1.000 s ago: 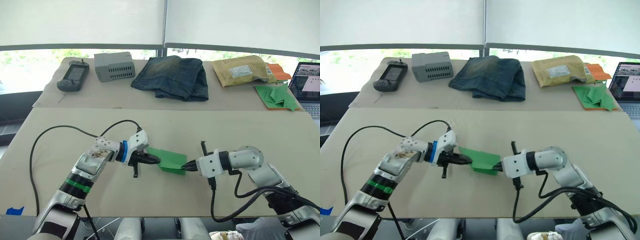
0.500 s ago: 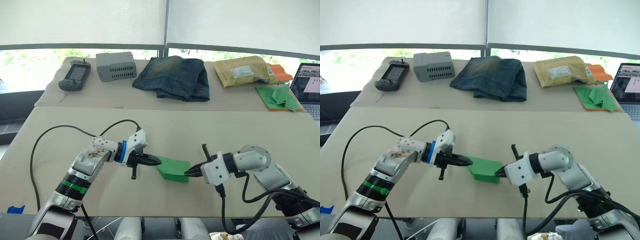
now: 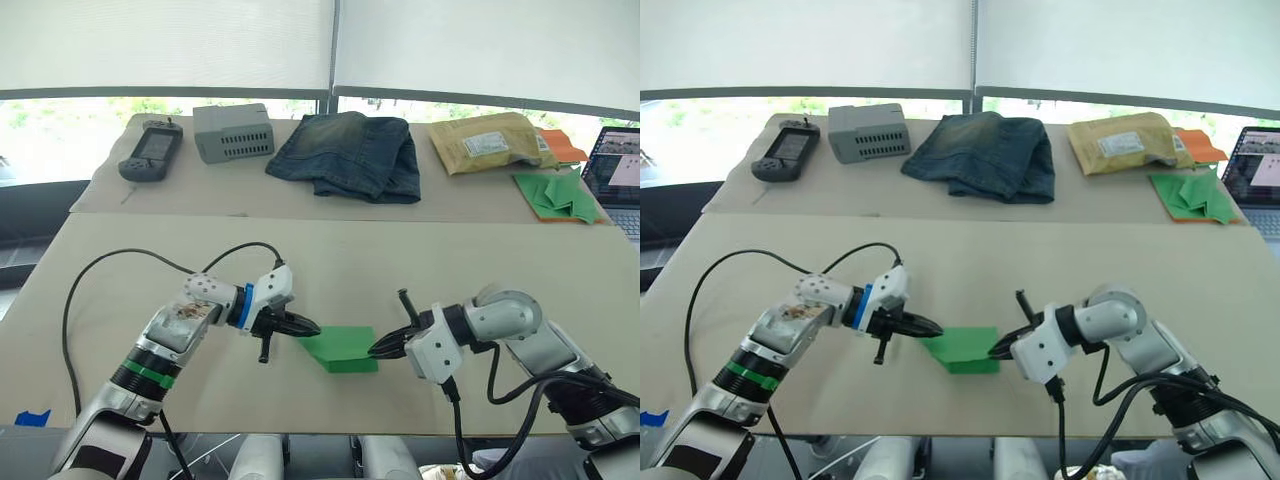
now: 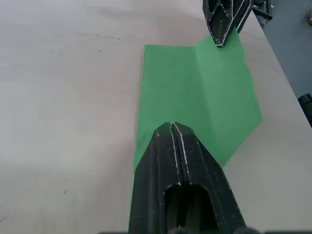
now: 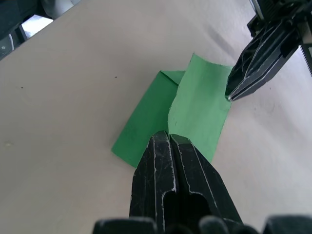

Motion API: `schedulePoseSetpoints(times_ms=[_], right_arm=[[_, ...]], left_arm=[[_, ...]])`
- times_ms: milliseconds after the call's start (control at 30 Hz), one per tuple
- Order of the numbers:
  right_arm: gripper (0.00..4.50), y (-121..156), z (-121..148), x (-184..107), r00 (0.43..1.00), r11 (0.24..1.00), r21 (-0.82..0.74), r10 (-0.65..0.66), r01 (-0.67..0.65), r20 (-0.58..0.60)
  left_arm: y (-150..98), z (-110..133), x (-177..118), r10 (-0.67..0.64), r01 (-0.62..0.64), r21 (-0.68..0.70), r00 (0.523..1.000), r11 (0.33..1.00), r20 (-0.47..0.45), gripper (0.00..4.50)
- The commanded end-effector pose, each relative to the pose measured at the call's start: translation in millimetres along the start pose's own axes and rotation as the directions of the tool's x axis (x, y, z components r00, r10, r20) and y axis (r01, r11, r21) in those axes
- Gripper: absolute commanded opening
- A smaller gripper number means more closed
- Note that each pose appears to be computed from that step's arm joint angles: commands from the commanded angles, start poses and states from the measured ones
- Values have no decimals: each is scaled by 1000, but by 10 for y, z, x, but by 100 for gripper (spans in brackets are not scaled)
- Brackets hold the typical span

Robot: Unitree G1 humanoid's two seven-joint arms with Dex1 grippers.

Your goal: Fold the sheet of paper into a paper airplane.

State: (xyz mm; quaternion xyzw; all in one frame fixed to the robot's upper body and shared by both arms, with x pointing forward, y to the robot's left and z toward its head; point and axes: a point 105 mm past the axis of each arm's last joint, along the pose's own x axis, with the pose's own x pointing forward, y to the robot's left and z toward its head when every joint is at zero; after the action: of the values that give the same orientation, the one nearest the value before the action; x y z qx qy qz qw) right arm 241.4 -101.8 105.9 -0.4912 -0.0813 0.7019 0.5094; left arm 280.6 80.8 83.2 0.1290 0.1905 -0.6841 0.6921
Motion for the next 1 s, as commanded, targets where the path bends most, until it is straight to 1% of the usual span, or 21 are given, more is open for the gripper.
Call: schedulePoseSetpoints(times_ms=[33, 100, 233, 300, 367, 400, 467, 500, 600, 733, 833, 933, 1000], right_arm=[[3, -29, 27, -26, 1000, 999, -31, -7, 7, 3], [3, -15, 17, -26, 1000, 1000, -28, -5, 5, 0], [3, -19, -38, -38, 1000, 1000, -11, -26, 26, -18], [3, -21, -48, -44, 999, 999, 24, -40, 40, -10], [3, -33, -38, -53, 998, 991, 115, -66, 63, 20], [3, -76, -14, -61, 993, 977, 194, -105, 92, 55], [3, -141, 41, -83, 980, 932, 347, -156, 105, 122], [3, -164, 61, -95, 976, 917, 387, -164, 98, 142], [3, -186, 90, -129, 974, 873, 486, -136, 31, 182], [3, -241, 59, -139, 970, 789, 613, -107, -51, 218], [3, -237, 33, -115, 965, 704, 697, -65, -137, 255], [3, -221, -14, -95, 962, 613, 768, -47, -186, 270], [3, -150, -98, -73, 966, 546, 813, -23, -203, 257]], left_arm=[[33, -50, 51, 19, -18, 43, 999, 999, -28, 0], [42, -128, 55, 23, -21, 41, 998, 999, -53, 0], [51, -233, 39, 23, -23, 7, 998, 1000, -62, 0], [73, -321, 21, 30, -29, 17, 995, 999, -94, 0], [83, -340, 23, 32, -30, 23, 995, 999, -99, 0], [83, -343, 30, 31, -29, 28, 995, 999, -99, 0], [87, -339, 41, 31, -27, 34, 995, 999, -97, 0], [91, -332, 46, 32, -28, 38, 995, 999, -94, 0], [117, -295, 71, 39, -35, 48, 996, 998, -81, 0], [117, -268, 116, 30, -26, 57, 997, 998, -70, 0], [110, -248, 147, 27, -23, 66, 998, 998, -64, 0], [113, -225, 154, 31, -27, 72, 998, 997, -58, 0], [117, -211, 144, 43, -39, 73, 998, 997, -51, 0]])
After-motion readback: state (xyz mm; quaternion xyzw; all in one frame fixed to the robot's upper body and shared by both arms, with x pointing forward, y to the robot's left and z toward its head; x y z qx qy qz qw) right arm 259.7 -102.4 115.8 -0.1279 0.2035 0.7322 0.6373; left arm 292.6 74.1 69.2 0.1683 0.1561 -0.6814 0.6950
